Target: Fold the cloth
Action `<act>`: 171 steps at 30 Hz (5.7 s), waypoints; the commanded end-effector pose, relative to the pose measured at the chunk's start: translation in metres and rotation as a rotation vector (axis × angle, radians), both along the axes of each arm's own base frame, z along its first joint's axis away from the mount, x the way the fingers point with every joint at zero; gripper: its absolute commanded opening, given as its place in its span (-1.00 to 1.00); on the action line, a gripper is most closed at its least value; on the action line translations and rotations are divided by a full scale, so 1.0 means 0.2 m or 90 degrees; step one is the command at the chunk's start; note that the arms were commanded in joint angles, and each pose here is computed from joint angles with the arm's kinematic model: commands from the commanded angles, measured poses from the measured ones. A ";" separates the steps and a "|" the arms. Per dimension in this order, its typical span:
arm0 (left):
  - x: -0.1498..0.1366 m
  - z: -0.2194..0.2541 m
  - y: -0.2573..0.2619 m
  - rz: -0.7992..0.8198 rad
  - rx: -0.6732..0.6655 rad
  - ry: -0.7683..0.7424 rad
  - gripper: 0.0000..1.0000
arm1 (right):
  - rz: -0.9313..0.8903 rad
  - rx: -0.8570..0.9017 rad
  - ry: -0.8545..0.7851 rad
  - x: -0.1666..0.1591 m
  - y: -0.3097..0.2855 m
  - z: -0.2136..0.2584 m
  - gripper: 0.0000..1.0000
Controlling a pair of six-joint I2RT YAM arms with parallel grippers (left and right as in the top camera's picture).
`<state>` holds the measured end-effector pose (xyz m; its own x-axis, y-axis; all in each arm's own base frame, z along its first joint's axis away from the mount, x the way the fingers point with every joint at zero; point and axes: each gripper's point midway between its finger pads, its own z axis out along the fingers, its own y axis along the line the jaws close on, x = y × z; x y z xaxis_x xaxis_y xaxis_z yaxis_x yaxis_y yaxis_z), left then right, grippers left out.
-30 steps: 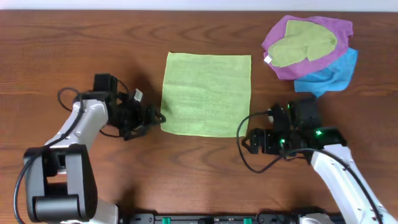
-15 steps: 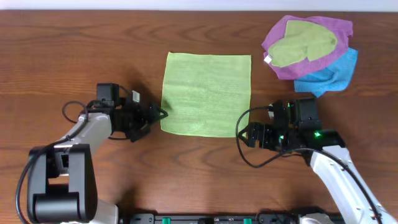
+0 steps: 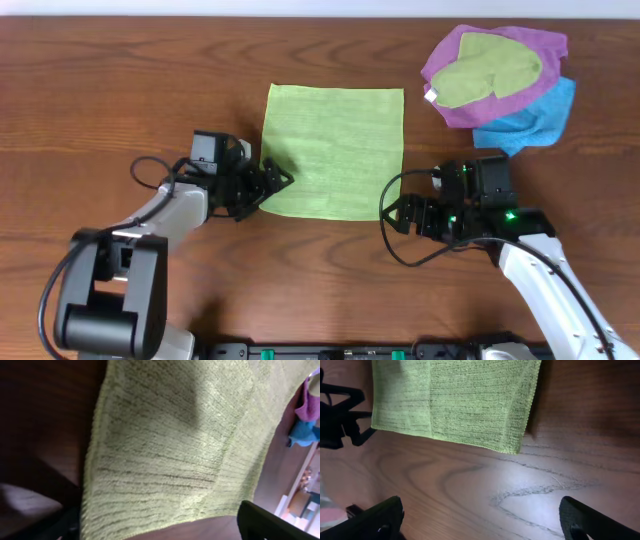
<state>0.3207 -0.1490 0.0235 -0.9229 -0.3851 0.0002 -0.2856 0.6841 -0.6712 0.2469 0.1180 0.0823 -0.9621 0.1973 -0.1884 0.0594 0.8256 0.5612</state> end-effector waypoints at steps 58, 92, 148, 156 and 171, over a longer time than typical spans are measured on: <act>-0.18 -0.13 0.02 -0.050 -0.095 0.108 -0.88 | -0.058 0.009 0.038 0.16 0.13 -0.49 -0.98; 0.04 0.25 0.10 0.028 -0.040 -0.074 -0.88 | -0.105 -0.020 -0.262 0.41 0.10 0.06 -0.97; 0.81 0.00 0.16 0.139 0.003 -0.217 -0.88 | -0.134 -0.212 -0.368 1.03 -0.10 -0.21 -0.97; 0.80 -0.01 0.16 0.135 0.012 -0.217 -0.88 | -0.129 -0.216 -0.363 1.02 -0.10 -0.24 -0.97; 0.81 0.03 0.20 0.126 -0.021 -0.222 -0.85 | -0.074 -0.105 -0.375 1.01 0.08 -0.15 0.52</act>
